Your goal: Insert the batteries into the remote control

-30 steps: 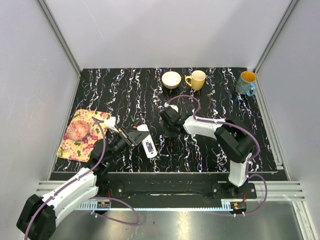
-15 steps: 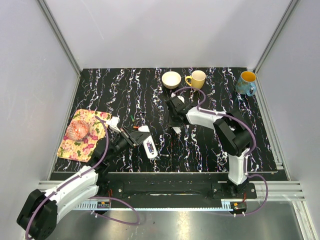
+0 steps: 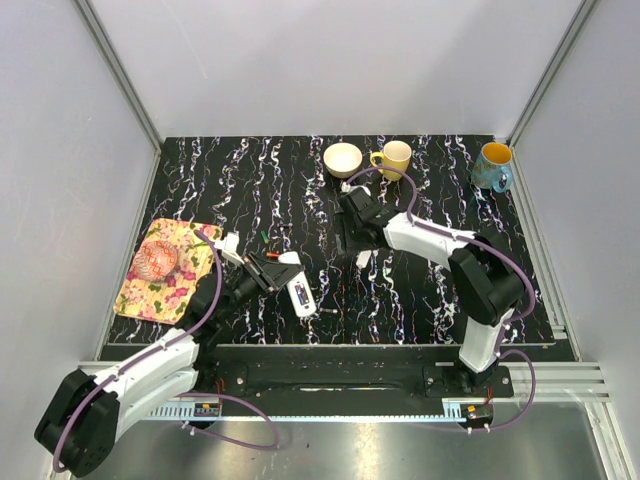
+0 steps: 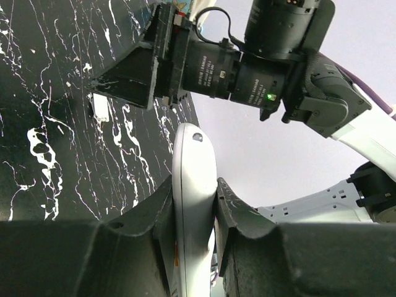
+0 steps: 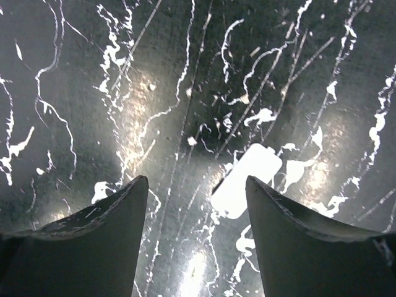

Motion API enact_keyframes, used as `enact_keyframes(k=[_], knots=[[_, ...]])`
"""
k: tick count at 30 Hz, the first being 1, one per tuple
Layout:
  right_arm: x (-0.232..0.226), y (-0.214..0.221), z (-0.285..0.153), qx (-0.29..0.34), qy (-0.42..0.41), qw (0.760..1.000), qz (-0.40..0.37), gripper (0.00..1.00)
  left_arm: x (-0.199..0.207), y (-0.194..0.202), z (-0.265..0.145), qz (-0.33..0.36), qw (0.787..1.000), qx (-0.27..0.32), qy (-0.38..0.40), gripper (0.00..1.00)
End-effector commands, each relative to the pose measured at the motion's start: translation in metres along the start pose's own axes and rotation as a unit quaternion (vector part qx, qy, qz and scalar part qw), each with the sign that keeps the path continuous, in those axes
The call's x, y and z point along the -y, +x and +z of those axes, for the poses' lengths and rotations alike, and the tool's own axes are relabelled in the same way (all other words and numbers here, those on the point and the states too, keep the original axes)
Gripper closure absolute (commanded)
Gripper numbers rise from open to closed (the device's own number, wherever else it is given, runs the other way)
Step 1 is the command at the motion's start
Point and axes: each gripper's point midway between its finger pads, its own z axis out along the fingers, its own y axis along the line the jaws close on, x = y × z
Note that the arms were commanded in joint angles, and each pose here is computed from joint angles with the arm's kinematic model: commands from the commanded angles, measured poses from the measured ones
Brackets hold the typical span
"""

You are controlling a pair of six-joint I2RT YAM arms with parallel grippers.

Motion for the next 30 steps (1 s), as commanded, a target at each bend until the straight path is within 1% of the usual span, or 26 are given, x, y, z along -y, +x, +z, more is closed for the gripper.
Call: enact_keyframes(k=[1, 3, 5, 6, 9, 11, 14, 16, 21, 30], knots=[[0.017, 0.004, -0.018, 0.004, 0.024, 0.999, -0.021, 0.29, 0.036, -0.014, 0.004, 0.018, 0.998, 0.019, 0.064, 1.0], [0.02, 0.004, -0.022, 0.01, 0.033, 0.999, 0.0, 0.29, 0.037, -0.014, 0.004, 0.017, 0.998, 0.018, 0.064, 1.0], [0.029, 0.006, -0.023, 0.015, 0.059, 0.998, 0.024, 0.29, 0.038, -0.014, 0.004, 0.017, 0.998, 0.017, 0.065, 1.0], [0.033, 0.009, -0.023, 0.012, 0.074, 0.996, 0.049, 0.29, 0.038, -0.015, 0.004, 0.018, 0.998, 0.017, 0.065, 1.0], [0.036, 0.023, -0.014, -0.007, 0.092, 0.992, 0.086, 0.29, 0.039, -0.015, 0.005, 0.018, 0.998, 0.017, 0.065, 1.0], [0.035, 0.025, -0.009, -0.014, 0.098, 0.99, 0.103, 0.28, 0.039, -0.013, 0.005, 0.017, 0.998, 0.013, 0.067, 1.0], [0.033, 0.025, -0.002, -0.014, 0.109, 0.982, 0.154, 0.28, 0.04, -0.013, 0.004, 0.016, 0.997, 0.012, 0.07, 1.0], [0.029, 0.024, 0.001, -0.019, 0.109, 0.979, 0.169, 0.29, 0.04, -0.013, 0.004, 0.016, 0.997, 0.011, 0.071, 1.0], [0.032, 0.035, 0.015, -0.042, 0.133, 0.972, 0.189, 0.35, 0.043, -0.013, 0.003, 0.018, 0.997, 0.013, 0.075, 1.0], [0.041, 0.045, 0.015, -0.056, 0.159, 0.968, 0.184, 0.5, 0.042, -0.013, 0.001, 0.016, 0.997, 0.014, 0.079, 1.0]])
